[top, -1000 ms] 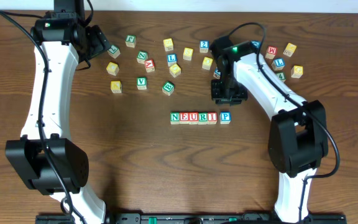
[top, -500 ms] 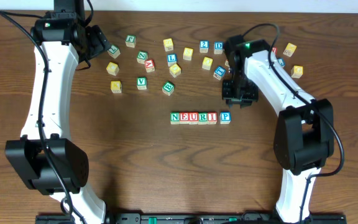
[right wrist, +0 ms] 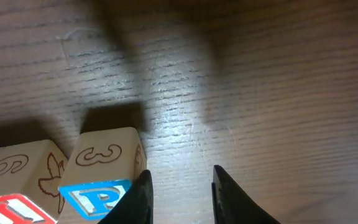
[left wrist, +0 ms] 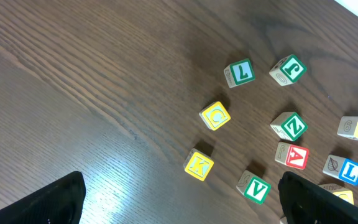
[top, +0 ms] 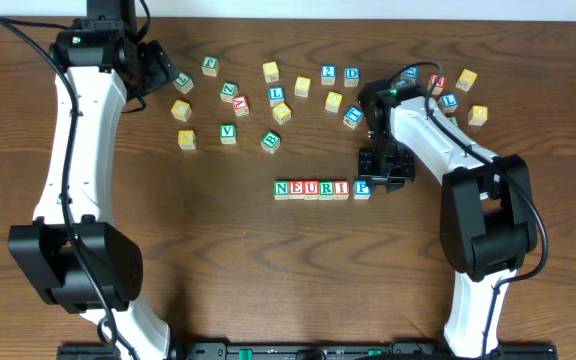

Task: Spell out NEURIPS
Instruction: 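Push the P block left against the I block with the right gripper, then lift the right gripper and move it to the upper block cluster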

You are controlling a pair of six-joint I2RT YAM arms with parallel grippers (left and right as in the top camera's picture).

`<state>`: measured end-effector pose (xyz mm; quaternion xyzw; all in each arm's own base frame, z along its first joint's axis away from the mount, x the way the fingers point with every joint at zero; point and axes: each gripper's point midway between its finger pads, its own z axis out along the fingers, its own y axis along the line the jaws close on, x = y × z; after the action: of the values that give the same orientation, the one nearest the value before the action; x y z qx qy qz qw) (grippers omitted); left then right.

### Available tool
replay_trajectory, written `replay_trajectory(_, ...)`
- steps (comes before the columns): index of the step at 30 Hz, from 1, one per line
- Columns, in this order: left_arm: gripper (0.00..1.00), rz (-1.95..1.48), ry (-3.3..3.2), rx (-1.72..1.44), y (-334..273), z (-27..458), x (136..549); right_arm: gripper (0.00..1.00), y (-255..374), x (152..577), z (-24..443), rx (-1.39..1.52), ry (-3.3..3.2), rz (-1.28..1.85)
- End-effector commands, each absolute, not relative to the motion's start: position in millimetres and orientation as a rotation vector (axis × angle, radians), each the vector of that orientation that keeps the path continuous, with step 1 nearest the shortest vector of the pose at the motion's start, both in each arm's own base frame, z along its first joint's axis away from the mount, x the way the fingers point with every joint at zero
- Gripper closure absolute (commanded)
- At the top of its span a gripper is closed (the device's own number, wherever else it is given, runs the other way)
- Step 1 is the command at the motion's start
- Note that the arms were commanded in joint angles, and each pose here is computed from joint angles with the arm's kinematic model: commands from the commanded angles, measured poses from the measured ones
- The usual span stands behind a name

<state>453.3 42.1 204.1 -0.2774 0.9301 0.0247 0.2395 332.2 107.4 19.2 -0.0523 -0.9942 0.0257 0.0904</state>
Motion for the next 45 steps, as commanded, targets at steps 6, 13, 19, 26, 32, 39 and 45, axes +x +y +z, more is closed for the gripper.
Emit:
replay_trajectory(6, 0.02, 0.092, 2.558, -0.759, 45, 199, 453, 0.73, 122, 331, 20, -0.114, -2.973, 0.042)
replay_trajectory(13, 0.02, 0.092, 2.558, -0.759, 45, 199, 453, 0.72, 127, 332, 20, -0.098, -2.984, 0.035)
replay_trajectory(19, 0.02, 0.092, 2.558, -0.759, 45, 199, 453, 0.73, 128, 334, 19, -0.099, -2.992, 0.03)
replay_trajectory(26, 0.02, 0.092, 2.558, -0.759, 45, 199, 453, 0.71, 127, 351, 38, -0.086, -3.033, 0.009)
replay_trajectory(32, 0.02, 0.092, 2.558, -0.759, 45, 199, 453, 0.61, 128, 369, 66, -0.044, -3.091, 0.017)
replay_trajectory(39, 0.02, 0.092, 2.558, -0.759, 45, 199, 453, 0.48, 160, 417, 111, 0.003, -3.26, -0.239)
replay_trajectory(45, 0.02, 0.092, 2.559, -0.759, 45, 199, 453, 0.48, 196, 461, 140, 0.083, -3.449, -0.449)
